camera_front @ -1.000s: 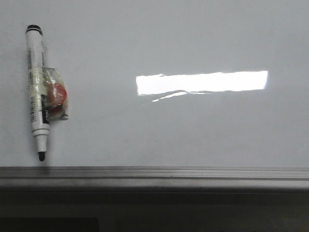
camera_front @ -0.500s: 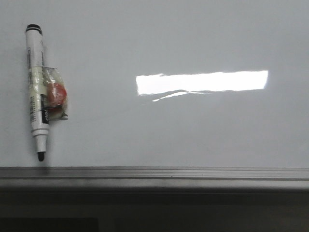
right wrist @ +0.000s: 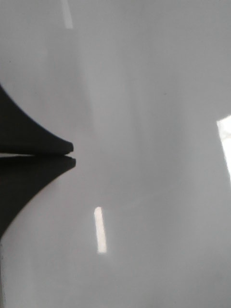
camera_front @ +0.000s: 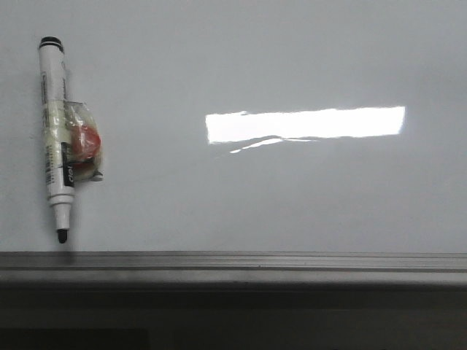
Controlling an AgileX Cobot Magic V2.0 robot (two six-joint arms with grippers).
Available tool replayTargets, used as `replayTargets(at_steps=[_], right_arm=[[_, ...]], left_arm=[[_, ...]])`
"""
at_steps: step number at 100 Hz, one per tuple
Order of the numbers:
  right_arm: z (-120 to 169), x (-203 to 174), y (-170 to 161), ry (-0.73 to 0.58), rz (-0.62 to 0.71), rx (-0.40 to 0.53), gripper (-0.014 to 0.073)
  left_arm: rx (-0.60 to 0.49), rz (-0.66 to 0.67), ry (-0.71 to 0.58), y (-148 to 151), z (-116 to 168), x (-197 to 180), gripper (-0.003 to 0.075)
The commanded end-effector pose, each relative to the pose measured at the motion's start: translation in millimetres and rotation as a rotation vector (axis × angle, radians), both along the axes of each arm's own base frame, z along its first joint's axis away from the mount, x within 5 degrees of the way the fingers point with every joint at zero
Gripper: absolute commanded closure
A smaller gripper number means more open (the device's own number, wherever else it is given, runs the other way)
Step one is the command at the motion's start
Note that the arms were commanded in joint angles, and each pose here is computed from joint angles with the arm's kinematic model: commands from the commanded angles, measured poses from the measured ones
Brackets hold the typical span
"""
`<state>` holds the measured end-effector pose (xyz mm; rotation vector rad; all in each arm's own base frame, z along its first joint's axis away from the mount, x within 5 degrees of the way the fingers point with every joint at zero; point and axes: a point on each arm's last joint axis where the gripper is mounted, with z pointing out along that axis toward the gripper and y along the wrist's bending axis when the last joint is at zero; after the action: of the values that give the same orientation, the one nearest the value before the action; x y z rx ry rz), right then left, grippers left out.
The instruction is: Write number 3 on whiteboard
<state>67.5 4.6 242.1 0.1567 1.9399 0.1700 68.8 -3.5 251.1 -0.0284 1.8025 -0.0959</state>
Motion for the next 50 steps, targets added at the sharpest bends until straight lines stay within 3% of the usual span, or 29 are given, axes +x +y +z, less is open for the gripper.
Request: replayTargets(at_steps=[1,8,17,22,33,50], right_arm=[[15,3,-1,-0.067,-0.009,-0.003,0.0649],[15,3,-1,-0.067,-0.009,-0.003,0.0649],[15,3,-1,-0.065,-0.009,-0.003,0.0649],[15,3,-1,-0.065,-0.009,-0.003,0.0649],[15,3,-1,-0.065,-0.009,-0.003,0.0649],[15,3,-1,-0.064,-0.009,-0.003,0.0649]], left_arm=[[0.006,-0.007,-0.088,-1,19,3,0.0720],[0.015,-0.017,-0.080,-1,19,4,0.0619],[0.006,-0.021,-0.107,-2,20,7,0.0397],[0.000,-0.020,-0.150,-2,21,9,0.0316],[-0.018,-0.017,-0.244,-2,22,13,0.0285],[-0.022,-0.065,-0.247,-7,22,19,0.0301]])
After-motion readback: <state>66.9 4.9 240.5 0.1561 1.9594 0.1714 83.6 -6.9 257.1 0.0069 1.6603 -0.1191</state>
